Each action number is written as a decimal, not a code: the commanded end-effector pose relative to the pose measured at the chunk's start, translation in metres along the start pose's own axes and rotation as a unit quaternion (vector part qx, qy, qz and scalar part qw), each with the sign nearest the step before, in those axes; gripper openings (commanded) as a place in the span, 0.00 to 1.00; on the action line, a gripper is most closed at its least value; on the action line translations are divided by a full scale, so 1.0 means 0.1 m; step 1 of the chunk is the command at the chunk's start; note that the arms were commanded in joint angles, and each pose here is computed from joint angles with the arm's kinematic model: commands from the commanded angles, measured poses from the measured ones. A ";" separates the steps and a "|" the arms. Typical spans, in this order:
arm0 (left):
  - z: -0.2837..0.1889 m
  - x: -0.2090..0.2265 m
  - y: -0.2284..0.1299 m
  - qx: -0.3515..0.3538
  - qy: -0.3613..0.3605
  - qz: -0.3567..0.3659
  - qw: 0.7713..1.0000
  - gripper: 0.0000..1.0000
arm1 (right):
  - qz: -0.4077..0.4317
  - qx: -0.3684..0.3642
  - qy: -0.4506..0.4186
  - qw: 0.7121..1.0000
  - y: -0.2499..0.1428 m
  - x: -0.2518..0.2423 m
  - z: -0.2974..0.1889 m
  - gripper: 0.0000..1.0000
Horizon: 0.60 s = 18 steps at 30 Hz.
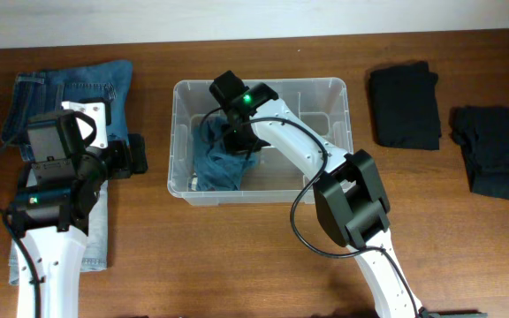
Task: Pack container
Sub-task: 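Lower and press the denim shirt into the container's left side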
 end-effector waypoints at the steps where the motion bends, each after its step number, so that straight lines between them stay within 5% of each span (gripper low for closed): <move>1: 0.01 0.01 0.00 0.001 0.005 -0.006 1.000 0.99 | -0.004 -0.066 -0.024 0.997 0.16 -0.04 -0.53 0.20; 8: 0.01 0.01 0.00 0.001 0.005 -0.006 1.000 0.99 | -0.036 -0.044 0.046 0.997 0.04 0.22 -0.75 0.16; 18: 0.01 0.01 0.00 0.001 0.005 -0.006 1.000 0.99 | -0.063 0.014 0.058 0.996 -0.16 0.44 -0.29 0.14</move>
Point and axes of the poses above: each gripper's point midway between its finger pads, its own z axis out along the fingers, its own x axis along the line the jaws close on, y = z × x, the point moved 9 cm from there along -z, back along the fingers, and after that the axes turned 1 degree about z, right-handed, at the moved point
